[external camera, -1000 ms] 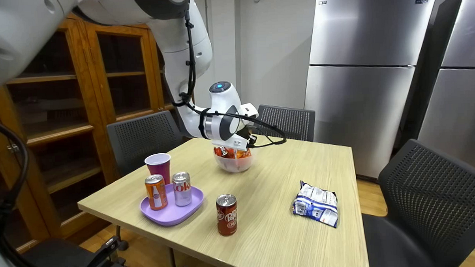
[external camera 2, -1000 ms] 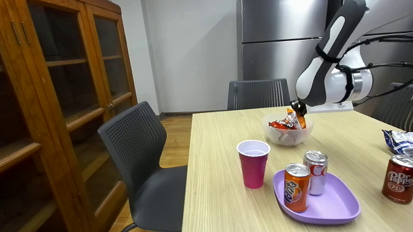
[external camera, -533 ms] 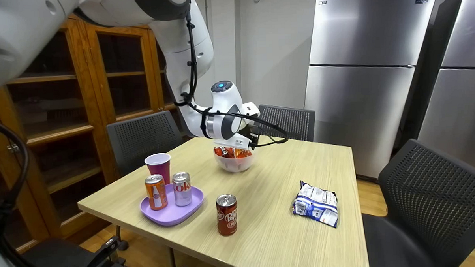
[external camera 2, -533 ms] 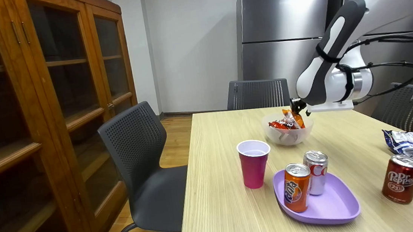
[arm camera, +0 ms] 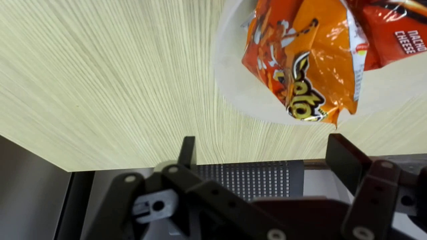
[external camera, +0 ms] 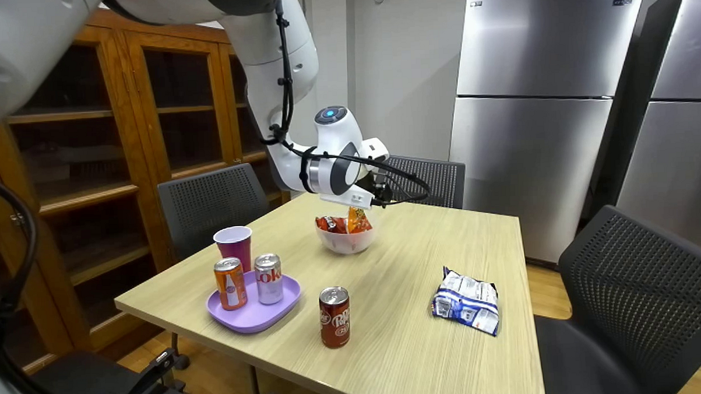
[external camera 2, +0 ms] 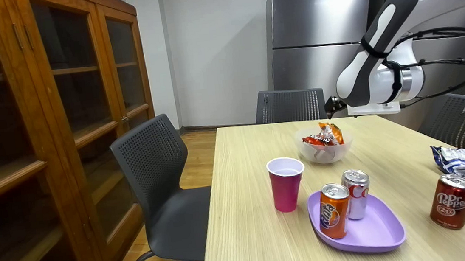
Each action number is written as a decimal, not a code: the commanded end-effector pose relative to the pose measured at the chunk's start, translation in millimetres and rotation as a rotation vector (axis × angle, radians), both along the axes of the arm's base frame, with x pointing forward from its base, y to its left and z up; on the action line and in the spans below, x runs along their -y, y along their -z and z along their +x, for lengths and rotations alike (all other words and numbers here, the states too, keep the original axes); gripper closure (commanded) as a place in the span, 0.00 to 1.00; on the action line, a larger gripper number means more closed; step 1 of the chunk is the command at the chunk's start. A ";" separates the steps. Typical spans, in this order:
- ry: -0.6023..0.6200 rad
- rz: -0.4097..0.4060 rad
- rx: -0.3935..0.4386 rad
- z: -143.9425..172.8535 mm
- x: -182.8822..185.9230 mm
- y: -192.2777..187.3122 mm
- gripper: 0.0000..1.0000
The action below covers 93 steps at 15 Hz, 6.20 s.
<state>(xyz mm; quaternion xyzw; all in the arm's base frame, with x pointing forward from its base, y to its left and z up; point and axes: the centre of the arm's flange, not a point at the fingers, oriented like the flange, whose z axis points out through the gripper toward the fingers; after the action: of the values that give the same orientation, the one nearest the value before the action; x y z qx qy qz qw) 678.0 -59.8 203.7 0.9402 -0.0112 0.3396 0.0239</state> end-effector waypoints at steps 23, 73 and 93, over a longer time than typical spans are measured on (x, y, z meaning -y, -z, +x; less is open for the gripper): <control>0.188 0.055 -0.037 -85.0 123.4 -47.8 0.00; 0.524 0.071 -0.207 -84.2 208.1 46.1 0.00; 0.540 -0.067 -0.267 -72.0 211.8 53.5 0.00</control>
<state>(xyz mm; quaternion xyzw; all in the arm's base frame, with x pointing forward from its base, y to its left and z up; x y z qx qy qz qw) 590.2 -276.7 154.0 0.9358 -0.2530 0.2073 0.1314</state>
